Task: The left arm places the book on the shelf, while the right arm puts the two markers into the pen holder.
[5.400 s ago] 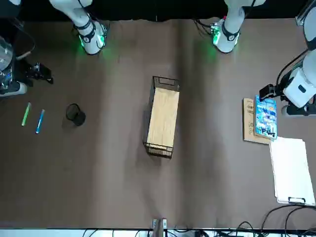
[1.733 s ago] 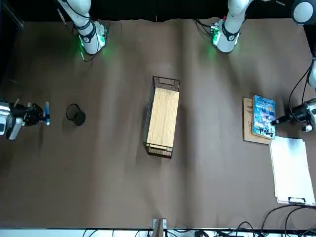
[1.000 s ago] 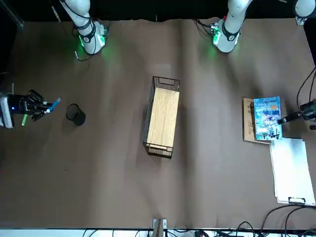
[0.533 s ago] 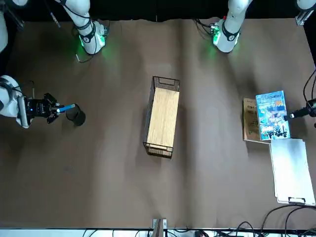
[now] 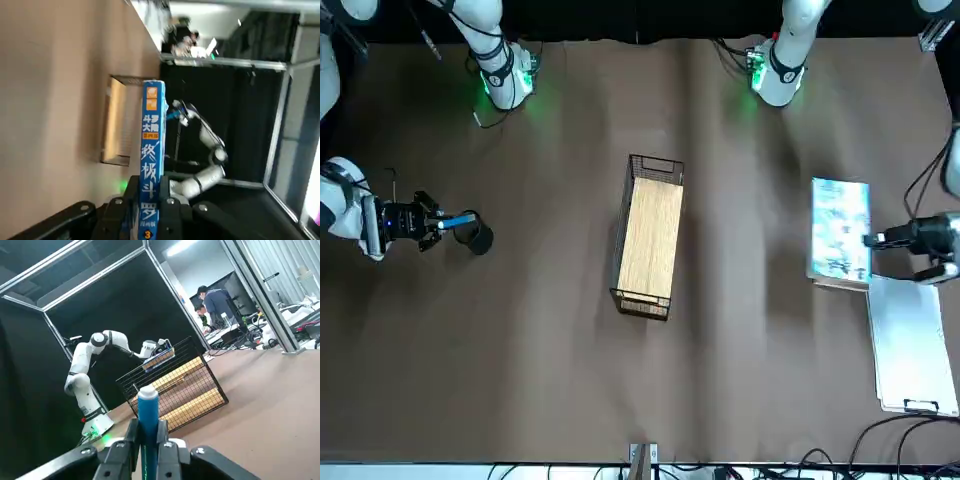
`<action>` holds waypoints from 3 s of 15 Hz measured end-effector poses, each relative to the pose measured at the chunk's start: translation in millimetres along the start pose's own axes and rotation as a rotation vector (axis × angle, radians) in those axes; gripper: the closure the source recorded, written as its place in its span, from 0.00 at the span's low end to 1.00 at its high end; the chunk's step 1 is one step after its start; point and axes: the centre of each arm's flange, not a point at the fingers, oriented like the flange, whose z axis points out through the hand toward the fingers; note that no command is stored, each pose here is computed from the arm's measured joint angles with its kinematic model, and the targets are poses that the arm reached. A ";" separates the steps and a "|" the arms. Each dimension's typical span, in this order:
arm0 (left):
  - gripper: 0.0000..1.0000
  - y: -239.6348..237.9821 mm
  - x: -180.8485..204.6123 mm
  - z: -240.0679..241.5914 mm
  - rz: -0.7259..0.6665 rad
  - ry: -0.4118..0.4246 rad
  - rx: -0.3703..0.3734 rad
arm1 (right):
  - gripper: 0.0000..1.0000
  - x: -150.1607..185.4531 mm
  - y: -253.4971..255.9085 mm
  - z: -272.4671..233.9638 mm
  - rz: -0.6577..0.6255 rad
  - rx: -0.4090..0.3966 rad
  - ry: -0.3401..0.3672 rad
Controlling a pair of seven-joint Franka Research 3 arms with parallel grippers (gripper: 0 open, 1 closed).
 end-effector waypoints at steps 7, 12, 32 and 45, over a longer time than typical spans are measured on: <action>0.80 22.4 27.4 181.0 0.038 -0.175 -0.044 | 0.83 6.7 15.5 -20.2 -0.047 -0.065 -0.051; 0.80 36.3 16.6 270.4 0.012 -0.122 -0.077 | 0.52 -2.8 20.6 -30.9 -0.053 -0.080 -0.088; 0.80 54.1 -18.3 449.1 0.051 0.046 -0.018 | 0.56 139.5 -20.1 -185.7 0.596 -0.622 -0.809; 0.81 10.7 -21.3 460.4 0.120 0.109 -0.013 | 0.58 69.2 17.4 -246.9 1.044 -1.357 -1.020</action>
